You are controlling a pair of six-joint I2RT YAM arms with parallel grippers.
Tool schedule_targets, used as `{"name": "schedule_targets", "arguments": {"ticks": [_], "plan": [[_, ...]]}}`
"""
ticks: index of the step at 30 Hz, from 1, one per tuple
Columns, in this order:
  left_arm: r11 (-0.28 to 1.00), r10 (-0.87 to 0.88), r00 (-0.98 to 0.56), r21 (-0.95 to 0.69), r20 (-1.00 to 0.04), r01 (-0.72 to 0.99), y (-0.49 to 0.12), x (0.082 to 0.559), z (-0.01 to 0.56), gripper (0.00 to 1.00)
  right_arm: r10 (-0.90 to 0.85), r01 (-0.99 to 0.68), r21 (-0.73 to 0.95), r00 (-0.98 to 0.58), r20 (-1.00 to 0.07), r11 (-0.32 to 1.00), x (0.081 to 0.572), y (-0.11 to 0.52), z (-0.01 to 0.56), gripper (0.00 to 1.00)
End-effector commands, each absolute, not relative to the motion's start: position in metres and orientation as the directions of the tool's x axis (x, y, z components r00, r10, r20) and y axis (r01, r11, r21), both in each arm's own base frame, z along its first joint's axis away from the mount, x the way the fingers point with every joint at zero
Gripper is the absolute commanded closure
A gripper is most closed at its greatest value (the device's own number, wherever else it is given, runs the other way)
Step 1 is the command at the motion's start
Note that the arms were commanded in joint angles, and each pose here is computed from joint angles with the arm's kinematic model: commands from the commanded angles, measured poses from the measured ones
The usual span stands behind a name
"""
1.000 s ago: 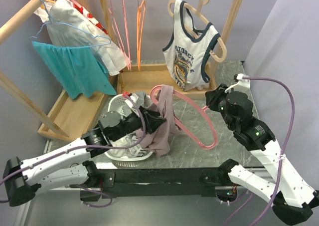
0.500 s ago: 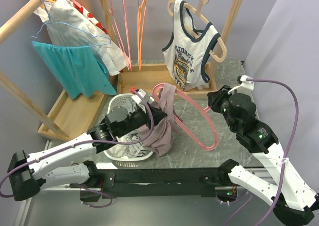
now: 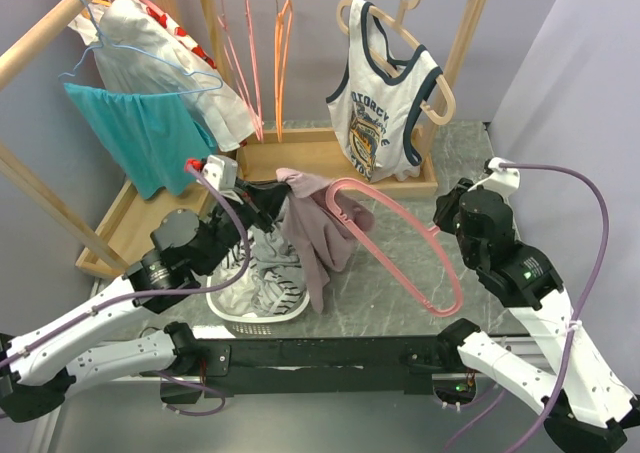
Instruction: Remove the tank top from the hanger
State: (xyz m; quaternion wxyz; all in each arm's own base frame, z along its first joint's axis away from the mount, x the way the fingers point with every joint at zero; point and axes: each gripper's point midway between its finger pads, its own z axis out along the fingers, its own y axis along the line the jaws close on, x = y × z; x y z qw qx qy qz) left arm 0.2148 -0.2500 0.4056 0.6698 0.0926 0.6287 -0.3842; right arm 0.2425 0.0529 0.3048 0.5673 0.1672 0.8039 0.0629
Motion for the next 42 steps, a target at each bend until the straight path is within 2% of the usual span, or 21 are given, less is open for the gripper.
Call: {"name": "schedule_targets", "arguments": {"ticks": [1, 6, 9, 15, 22, 27, 30, 32, 33, 34, 36, 38, 40, 42], "plan": [[0.771, -0.388, -0.074, -0.367, -0.919, 0.520, -0.238, 0.237, 0.400, 0.99, 0.322, 0.190, 0.276, -0.296, -0.899, 0.942, 0.232, 0.044, 0.309, 1.00], [0.779, -0.337, -0.188, -0.385, -0.923, 0.495, -0.266, 0.253, 0.364, 0.99, 0.363, 0.226, 0.309, -0.257, -0.896, 0.924, 0.217, 0.030, 0.315, 1.00], [0.741, -0.294, -0.243, -0.381, -0.924, 0.553, -0.294, 0.253, 0.354, 0.99, 0.405, 0.305, 0.337, -0.196, -0.893, 0.891, 0.206, 0.011, 0.325, 1.00], [0.572, -0.198, -0.322, -0.376, -0.926, 0.729, -0.350, 0.234, 0.343, 0.99, 0.450, 0.384, 0.384, -0.096, -0.888, 0.840, 0.196, -0.012, 0.340, 1.00], [0.397, -0.051, -0.351, -0.342, -0.935, 0.852, -0.400, 0.207, 0.336, 0.99, 0.471, 0.484, 0.394, -0.043, -0.881, 0.781, 0.187, -0.032, 0.342, 1.00], [0.494, -0.024, -0.425, -0.381, -0.905, 0.782, -0.405, 0.222, 0.310, 0.98, 0.478, 0.506, 0.399, -0.030, -0.878, 0.764, 0.183, -0.037, 0.338, 1.00], [0.547, 0.016, -0.480, -0.394, -0.877, 0.738, -0.408, 0.229, 0.285, 0.89, 0.472, 0.509, 0.391, -0.035, -0.881, 0.767, 0.184, -0.036, 0.337, 1.00], [0.572, 0.043, -0.517, -0.404, -0.855, 0.714, -0.411, 0.232, 0.266, 0.89, 0.474, 0.507, 0.396, -0.029, -0.880, 0.766, 0.185, -0.036, 0.338, 1.00], [0.582, 0.046, -0.530, -0.408, -0.847, 0.703, -0.412, 0.234, 0.260, 0.71, 0.475, 0.507, 0.400, -0.022, -0.879, 0.764, 0.184, -0.037, 0.339, 1.00], [0.602, 0.053, -0.541, -0.405, -0.839, 0.688, -0.412, 0.237, 0.253, 0.58, 0.477, 0.506, 0.404, -0.018, -0.879, 0.762, 0.183, -0.038, 0.340, 1.00], [0.634, 0.093, -0.570, -0.393, -0.817, 0.667, -0.414, 0.240, 0.231, 0.60, 0.478, 0.511, 0.407, -0.008, -0.878, 0.757, 0.182, -0.040, 0.342, 1.00], [0.661, 0.131, -0.603, -0.385, -0.787, 0.645, -0.414, 0.242, 0.209, 0.56, 0.474, 0.521, 0.405, 0.000, -0.880, 0.751, 0.179, -0.044, 0.343, 1.00], [0.671, 0.146, -0.622, -0.385, -0.769, 0.634, -0.413, 0.240, 0.200, 0.56, 0.475, 0.523, 0.409, 0.009, -0.880, 0.748, 0.176, -0.046, 0.345, 1.00], [0.680, 0.162, -0.632, -0.378, -0.757, 0.628, -0.409, 0.238, 0.187, 0.38, 0.472, 0.525, 0.408, 0.013, -0.882, 0.747, 0.173, -0.049, 0.348, 1.00]]}}
